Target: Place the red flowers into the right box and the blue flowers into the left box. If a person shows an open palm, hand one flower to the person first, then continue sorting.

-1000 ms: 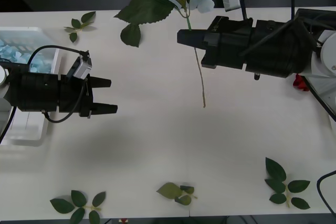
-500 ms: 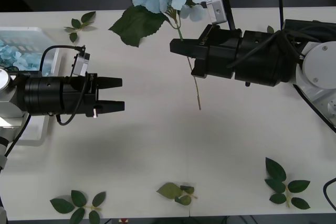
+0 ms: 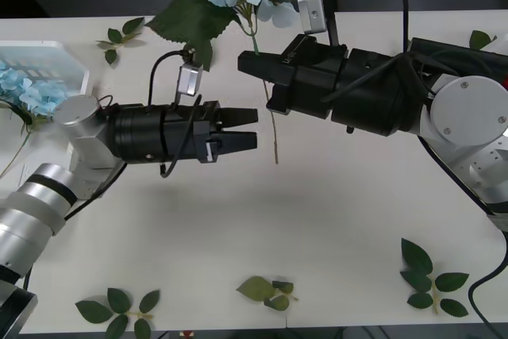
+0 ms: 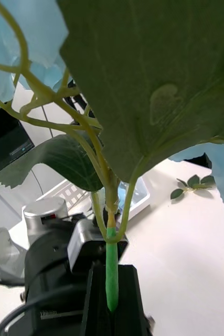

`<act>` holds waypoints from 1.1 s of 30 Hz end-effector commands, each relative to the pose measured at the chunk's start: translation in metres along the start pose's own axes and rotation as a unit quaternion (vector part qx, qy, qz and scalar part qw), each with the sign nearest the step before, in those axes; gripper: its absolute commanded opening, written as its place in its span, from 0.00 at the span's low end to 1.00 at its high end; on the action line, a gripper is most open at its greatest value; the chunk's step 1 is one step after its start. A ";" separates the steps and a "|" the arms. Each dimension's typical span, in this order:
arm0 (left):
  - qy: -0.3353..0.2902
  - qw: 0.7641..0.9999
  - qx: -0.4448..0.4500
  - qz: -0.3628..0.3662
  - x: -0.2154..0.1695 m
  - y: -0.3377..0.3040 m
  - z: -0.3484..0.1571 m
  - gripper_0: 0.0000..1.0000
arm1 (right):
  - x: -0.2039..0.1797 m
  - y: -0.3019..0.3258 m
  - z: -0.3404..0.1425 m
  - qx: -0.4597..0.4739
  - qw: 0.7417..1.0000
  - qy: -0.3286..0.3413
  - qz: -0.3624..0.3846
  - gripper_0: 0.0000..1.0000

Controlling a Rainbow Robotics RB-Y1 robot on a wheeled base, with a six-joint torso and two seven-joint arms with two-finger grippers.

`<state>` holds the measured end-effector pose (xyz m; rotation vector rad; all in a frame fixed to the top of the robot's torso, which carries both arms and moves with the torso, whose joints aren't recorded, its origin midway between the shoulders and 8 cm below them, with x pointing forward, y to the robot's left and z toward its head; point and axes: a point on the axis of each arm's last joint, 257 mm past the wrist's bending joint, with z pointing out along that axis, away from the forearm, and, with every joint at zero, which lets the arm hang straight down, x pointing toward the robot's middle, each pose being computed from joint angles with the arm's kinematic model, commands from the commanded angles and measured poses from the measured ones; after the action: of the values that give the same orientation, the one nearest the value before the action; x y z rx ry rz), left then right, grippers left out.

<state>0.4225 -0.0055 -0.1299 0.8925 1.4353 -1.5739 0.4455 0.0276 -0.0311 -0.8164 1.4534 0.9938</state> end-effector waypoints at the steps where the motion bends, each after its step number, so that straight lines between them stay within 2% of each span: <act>1: -0.029 0.999 0.013 -0.027 -0.026 -0.005 0.022 1.00 | -0.015 0.013 0.011 -0.012 0.999 -0.019 -0.028 0.00; 14: -0.051 0.998 0.039 -0.007 -0.066 -0.018 0.049 1.00 | -0.016 0.010 0.012 -0.008 0.999 -0.025 -0.021 0.00; 19: -0.051 0.997 0.054 -0.014 -0.069 -0.025 0.057 1.00 | -0.017 0.010 0.011 -0.008 0.999 -0.026 -0.018 0.00; 20: -0.052 0.997 0.057 -0.020 -0.067 -0.027 0.059 0.85 | -0.017 0.010 0.011 -0.008 0.999 -0.026 -0.018 0.00; 21: -0.053 0.996 0.060 -0.025 -0.066 -0.029 0.060 0.47 | -0.017 0.010 0.011 -0.008 0.999 -0.027 -0.017 0.00; 22: -0.054 0.996 0.063 -0.030 -0.065 -0.029 0.061 0.00 | -0.017 0.009 0.011 -0.007 0.999 -0.028 -0.017 0.00; 33: -0.049 0.996 0.064 -0.037 -0.060 -0.030 0.061 0.00 | -0.019 0.007 0.011 -0.004 0.999 -0.031 -0.015 0.00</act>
<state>0.4233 -0.0484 -0.0822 0.8098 1.3384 -1.7156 0.4539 0.0243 -0.0275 -0.7775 1.4458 0.9871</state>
